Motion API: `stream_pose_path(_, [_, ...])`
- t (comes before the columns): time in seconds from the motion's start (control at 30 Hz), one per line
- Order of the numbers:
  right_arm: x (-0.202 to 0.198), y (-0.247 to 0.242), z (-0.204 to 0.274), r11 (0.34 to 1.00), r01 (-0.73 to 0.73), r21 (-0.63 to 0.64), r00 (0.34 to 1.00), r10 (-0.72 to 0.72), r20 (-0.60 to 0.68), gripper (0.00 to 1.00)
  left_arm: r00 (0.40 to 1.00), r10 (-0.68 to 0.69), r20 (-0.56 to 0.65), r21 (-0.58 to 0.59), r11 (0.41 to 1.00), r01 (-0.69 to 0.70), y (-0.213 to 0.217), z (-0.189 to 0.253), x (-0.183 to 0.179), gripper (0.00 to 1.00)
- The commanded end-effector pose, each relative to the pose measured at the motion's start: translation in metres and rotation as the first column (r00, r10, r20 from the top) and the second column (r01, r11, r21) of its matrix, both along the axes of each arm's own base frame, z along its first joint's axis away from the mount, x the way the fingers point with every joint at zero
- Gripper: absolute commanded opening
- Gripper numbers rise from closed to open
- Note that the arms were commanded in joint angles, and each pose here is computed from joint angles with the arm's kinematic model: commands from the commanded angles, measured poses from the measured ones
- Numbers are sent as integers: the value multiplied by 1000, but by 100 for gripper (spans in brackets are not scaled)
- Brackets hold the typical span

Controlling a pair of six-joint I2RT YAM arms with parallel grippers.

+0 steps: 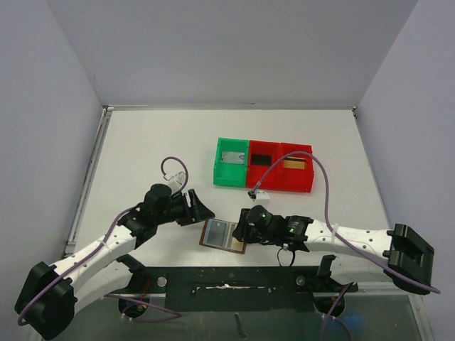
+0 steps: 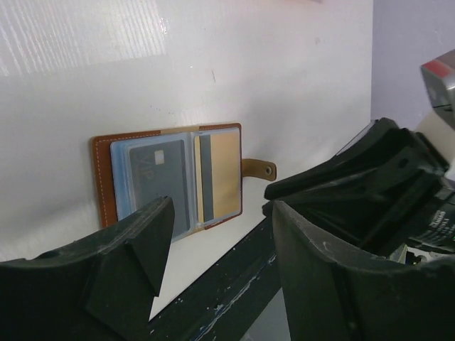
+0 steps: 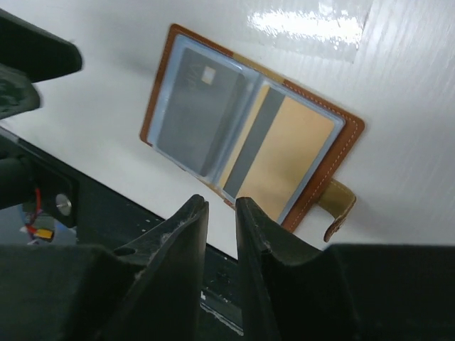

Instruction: Take the credit cards out of the card holder

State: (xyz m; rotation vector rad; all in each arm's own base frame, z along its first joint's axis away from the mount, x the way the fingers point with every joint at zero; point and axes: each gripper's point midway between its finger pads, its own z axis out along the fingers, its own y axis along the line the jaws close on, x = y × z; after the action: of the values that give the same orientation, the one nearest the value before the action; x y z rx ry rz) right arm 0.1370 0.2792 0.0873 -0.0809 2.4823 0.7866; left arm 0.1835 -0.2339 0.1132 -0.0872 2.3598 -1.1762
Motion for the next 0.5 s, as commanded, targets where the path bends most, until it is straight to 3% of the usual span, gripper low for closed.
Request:
stream_pose_path(0.0, [8,7,-4,995,98,-6,995,-98,-8,24,997,60,42,-73,996,-57,-9,18,10,56])
stream_pose_path(0.2, [2,1,-25,995,99,-17,993,-100,-56,24,999,25,22,-78,997,-23,-20,12,2,56])
stream_pose_path(0.3, [8,3,-27,996,72,46,994,-68,-86,15,1000,10,17,-80,997,-8,-27,9,0,56])
stream_pose_path(0.47, [12,-1,-32,992,87,89,990,-76,-120,16,1000,-17,8,-69,997,18,-36,4,-1,56])
